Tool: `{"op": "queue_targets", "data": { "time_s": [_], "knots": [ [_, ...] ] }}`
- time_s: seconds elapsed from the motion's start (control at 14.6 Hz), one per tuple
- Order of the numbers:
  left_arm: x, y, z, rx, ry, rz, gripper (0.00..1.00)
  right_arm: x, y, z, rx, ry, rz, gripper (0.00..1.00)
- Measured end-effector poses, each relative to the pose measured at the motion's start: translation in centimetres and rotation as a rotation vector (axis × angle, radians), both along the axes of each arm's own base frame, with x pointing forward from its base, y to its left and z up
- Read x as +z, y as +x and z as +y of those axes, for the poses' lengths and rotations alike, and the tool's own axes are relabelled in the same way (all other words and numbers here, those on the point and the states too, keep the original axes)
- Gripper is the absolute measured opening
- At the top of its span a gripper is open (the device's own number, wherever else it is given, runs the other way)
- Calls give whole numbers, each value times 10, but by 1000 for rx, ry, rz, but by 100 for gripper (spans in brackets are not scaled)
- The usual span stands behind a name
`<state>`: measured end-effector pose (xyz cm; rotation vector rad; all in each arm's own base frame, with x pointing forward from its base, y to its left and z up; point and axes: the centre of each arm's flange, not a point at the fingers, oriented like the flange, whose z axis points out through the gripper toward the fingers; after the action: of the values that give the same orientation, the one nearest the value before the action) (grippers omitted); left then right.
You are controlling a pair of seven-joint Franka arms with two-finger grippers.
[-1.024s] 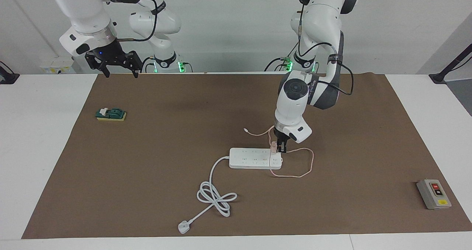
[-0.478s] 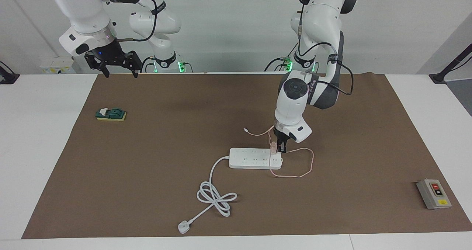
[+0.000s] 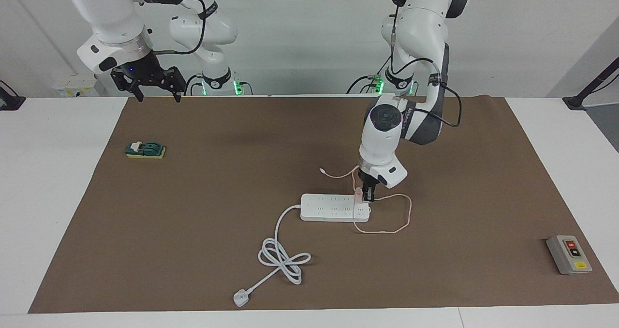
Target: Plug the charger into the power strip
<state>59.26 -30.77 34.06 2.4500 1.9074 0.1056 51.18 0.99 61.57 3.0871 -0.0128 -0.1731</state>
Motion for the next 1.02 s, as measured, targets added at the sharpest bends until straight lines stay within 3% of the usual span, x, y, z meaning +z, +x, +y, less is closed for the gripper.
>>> {"op": "queue_targets", "data": {
  "time_s": [1.02],
  "knots": [
    [-2, -8, -14, 14, 67, -37, 31, 0, 0, 0, 0, 0, 0, 100]
  ]
}}
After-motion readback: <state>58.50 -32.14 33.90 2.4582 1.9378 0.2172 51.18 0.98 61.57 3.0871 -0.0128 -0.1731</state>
